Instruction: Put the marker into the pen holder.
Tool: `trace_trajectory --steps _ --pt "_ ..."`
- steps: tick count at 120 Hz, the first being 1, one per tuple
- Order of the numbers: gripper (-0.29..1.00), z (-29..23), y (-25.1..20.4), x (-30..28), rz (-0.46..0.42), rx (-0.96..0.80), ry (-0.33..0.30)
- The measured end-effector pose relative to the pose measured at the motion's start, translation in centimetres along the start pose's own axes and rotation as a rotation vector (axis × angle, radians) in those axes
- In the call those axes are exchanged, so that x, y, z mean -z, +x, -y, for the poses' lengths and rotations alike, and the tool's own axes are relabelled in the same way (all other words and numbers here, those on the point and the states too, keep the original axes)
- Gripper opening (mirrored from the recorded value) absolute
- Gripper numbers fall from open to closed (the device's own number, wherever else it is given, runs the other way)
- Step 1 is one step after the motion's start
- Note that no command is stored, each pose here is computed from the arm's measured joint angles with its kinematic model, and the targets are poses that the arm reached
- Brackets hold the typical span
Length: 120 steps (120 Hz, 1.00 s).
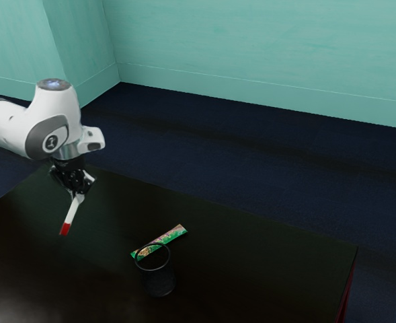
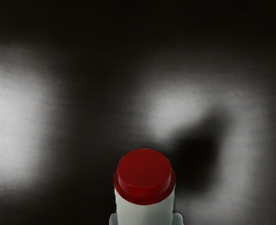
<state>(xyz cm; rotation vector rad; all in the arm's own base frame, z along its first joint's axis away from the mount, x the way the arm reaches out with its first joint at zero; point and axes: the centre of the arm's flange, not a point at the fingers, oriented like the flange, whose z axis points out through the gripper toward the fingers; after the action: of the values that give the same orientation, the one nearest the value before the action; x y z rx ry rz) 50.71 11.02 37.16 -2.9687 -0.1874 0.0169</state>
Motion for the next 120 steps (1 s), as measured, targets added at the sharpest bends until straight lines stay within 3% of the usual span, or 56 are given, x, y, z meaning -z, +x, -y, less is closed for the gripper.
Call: trace_trajectory --steps 22,43,65,96,120 --pt "-0.08 -7.6 -3.1 8.9 -0.268 -0.143 0.073" --pt "-0.07 -15.6 -6.2 11.6 -0.41 -0.212 0.078" --pt "-0.07 -21.5 -10.0 11.0 -0.445 -0.179 0.038" --pt "-0.07 -23.9 -11.1 10.4 -0.426 -0.001 -0.062" --pt "-0.07 -24.2 -11.1 10.1 -0.412 0.098 -0.099"
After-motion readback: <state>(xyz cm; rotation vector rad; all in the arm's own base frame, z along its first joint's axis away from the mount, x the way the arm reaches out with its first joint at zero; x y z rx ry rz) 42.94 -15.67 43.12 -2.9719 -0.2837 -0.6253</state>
